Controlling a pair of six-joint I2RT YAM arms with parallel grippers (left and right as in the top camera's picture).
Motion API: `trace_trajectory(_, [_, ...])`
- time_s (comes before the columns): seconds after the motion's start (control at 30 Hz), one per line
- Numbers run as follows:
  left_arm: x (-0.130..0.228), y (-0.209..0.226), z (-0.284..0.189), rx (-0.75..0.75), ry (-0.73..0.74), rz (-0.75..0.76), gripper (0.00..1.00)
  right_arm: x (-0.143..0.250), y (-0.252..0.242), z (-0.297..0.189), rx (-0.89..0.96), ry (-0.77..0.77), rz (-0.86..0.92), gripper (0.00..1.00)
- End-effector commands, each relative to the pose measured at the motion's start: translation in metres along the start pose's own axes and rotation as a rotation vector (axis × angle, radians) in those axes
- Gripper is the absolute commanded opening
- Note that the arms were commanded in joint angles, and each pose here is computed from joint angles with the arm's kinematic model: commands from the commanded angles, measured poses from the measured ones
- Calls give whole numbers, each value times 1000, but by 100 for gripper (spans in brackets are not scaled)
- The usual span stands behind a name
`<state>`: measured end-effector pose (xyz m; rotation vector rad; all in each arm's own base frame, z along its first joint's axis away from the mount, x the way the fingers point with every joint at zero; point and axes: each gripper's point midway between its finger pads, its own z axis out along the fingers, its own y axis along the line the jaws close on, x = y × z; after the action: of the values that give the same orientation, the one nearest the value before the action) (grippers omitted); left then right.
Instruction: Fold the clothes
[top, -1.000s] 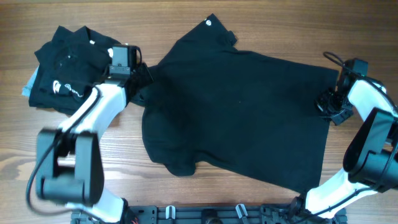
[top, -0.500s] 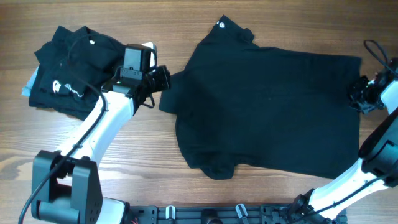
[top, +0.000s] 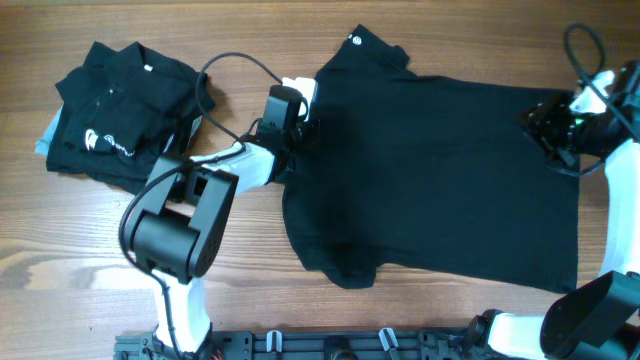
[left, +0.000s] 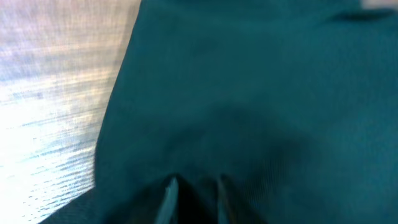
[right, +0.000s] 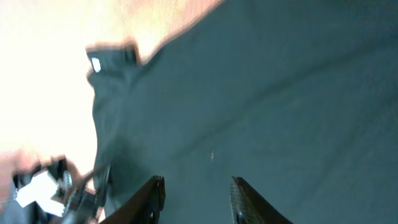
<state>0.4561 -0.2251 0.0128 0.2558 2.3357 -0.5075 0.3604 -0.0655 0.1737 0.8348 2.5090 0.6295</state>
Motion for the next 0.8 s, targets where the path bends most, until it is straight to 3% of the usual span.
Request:
trace_trajectory(0.0, [21, 57, 10, -184, 30, -71, 16, 8, 5, 3, 55, 6, -83, 40])
trace_trajectory(0.1, [26, 124, -7, -403, 36, -168, 15, 3, -13, 10, 183, -15, -97, 45])
trace_trajectory(0.2, [21, 150, -15, -387, 30, -248, 15, 4, -20, 19, 203, 8, -83, 45])
trace_trajectory(0.3, [4, 134, -14, -232, 22, -266, 18, 6, -32, 32, 243, 41, -33, 46])
trace_trajectory(0.47, [-42, 105, -43, -186, -58, -229, 28, 25, -59, 56, 327, 158, 60, 47])
trace_trajectory(0.63, [-83, 69, -123, -166, -99, -212, 37, 35, -61, 39, 316, 196, 77, 46])
trace_trajectory(0.77, [-68, 42, -213, -182, -30, -261, 51, 62, -62, 2, 350, 254, 87, 47])
